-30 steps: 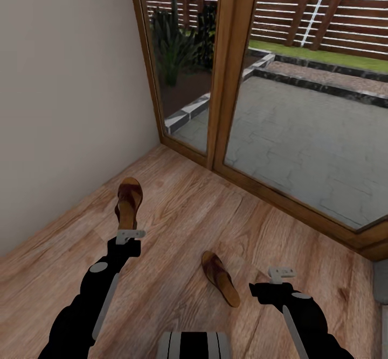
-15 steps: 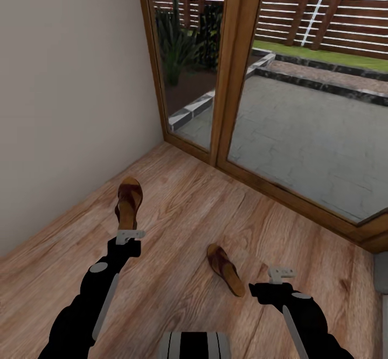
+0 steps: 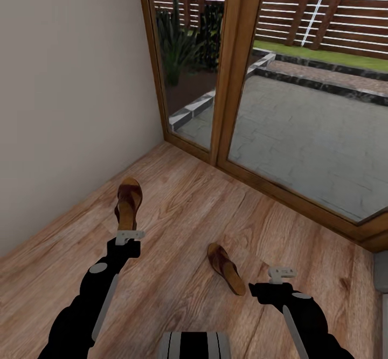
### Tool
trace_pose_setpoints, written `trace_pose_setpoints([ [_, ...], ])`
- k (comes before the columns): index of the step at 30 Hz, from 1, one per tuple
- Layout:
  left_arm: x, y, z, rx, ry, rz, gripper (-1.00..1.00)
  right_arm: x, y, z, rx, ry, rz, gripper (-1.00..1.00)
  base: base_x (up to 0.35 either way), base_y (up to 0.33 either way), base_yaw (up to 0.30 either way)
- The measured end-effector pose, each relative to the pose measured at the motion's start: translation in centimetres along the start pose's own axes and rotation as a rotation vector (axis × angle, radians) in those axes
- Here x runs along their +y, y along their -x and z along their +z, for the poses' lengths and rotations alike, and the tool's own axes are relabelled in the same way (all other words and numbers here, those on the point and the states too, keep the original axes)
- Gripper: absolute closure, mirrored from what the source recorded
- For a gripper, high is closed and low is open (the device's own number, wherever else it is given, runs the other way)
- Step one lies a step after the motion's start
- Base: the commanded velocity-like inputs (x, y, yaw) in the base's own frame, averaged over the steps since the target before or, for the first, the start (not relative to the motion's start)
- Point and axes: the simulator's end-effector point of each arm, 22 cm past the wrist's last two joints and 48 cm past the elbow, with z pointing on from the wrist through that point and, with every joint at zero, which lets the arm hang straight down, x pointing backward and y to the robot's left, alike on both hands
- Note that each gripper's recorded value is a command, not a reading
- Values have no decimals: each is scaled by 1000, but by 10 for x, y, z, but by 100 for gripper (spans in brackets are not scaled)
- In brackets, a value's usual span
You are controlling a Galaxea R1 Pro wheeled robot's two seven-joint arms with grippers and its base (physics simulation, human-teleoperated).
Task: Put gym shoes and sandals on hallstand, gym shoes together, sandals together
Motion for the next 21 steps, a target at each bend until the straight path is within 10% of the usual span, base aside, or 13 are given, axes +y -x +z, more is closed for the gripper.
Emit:
trace_pose_setpoints([
  [21, -2, -1, 0, 3, -3, 2, 100, 0, -1, 0, 6, 0, 0, -100, -13, -72, 0],
])
